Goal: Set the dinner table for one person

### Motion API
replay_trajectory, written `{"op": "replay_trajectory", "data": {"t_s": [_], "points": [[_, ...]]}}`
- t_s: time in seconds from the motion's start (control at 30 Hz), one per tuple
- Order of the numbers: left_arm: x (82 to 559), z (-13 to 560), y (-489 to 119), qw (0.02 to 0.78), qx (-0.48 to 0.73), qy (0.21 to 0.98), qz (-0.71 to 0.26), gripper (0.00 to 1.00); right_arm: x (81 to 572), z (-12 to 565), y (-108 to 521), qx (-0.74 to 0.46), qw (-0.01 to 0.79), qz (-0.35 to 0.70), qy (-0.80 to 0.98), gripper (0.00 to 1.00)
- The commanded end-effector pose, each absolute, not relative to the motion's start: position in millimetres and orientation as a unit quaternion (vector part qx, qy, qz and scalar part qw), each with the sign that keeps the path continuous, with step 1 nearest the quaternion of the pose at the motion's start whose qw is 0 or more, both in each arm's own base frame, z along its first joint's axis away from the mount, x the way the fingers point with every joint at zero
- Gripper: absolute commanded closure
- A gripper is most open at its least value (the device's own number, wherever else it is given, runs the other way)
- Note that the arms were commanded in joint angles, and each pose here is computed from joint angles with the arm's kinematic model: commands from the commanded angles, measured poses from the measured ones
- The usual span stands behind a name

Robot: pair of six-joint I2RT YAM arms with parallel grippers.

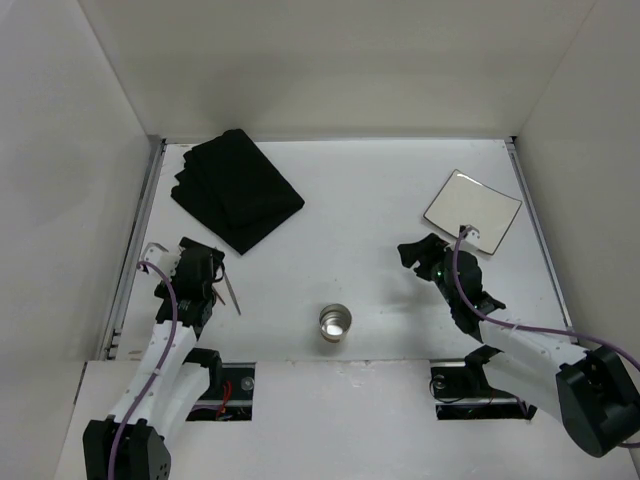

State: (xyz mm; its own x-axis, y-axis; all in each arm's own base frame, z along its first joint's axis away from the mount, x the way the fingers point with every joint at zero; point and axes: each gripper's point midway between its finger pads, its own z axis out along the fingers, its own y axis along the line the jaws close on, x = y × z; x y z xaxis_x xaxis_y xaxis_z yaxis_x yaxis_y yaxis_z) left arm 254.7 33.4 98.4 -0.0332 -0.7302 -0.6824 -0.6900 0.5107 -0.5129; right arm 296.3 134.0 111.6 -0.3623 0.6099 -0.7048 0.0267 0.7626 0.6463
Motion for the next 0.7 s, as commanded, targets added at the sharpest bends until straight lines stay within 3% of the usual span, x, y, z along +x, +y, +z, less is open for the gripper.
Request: {"op": "replay_trajectory", "data": {"t_s": [0.0,0.37,0.43,0.57,0.6,0.63,0.67], "points": [[260.5,103.9,34.7,0.501,-0.496,0.709,-0.027,0.00,305.3,139.2,138.0,0.204,0.556,0.299,0.748,0.26],[297.2,124.4,7.3,0.533,-0.443,0.718,-0.058,0.00,304.8,143.3,141.4,0.196,0.557,0.304,0.748,0.28],[308.7,132.4,-1.8,0.544,-0.436,0.713,-0.077,0.00,304.7,140.7,141.3,0.198,0.556,0.301,0.749,0.38],[331.8,142.1,-19.9,0.553,-0.418,0.714,-0.096,0.00,304.7,139.9,150.3,0.180,0.546,0.305,0.760,0.70],[337.3,142.9,-24.0,0.554,-0.411,0.717,-0.101,0.11,304.1,140.0,152.4,0.177,0.545,0.307,0.760,0.72],[345.0,144.2,-29.2,0.556,-0.402,0.720,-0.104,0.36,304.2,138.8,153.2,0.177,0.545,0.306,0.760,0.72],[352.0,143.1,-34.5,0.555,-0.395,0.726,-0.101,0.54,305.0,137.2,153.6,0.177,0.542,0.303,0.763,0.72]]}}
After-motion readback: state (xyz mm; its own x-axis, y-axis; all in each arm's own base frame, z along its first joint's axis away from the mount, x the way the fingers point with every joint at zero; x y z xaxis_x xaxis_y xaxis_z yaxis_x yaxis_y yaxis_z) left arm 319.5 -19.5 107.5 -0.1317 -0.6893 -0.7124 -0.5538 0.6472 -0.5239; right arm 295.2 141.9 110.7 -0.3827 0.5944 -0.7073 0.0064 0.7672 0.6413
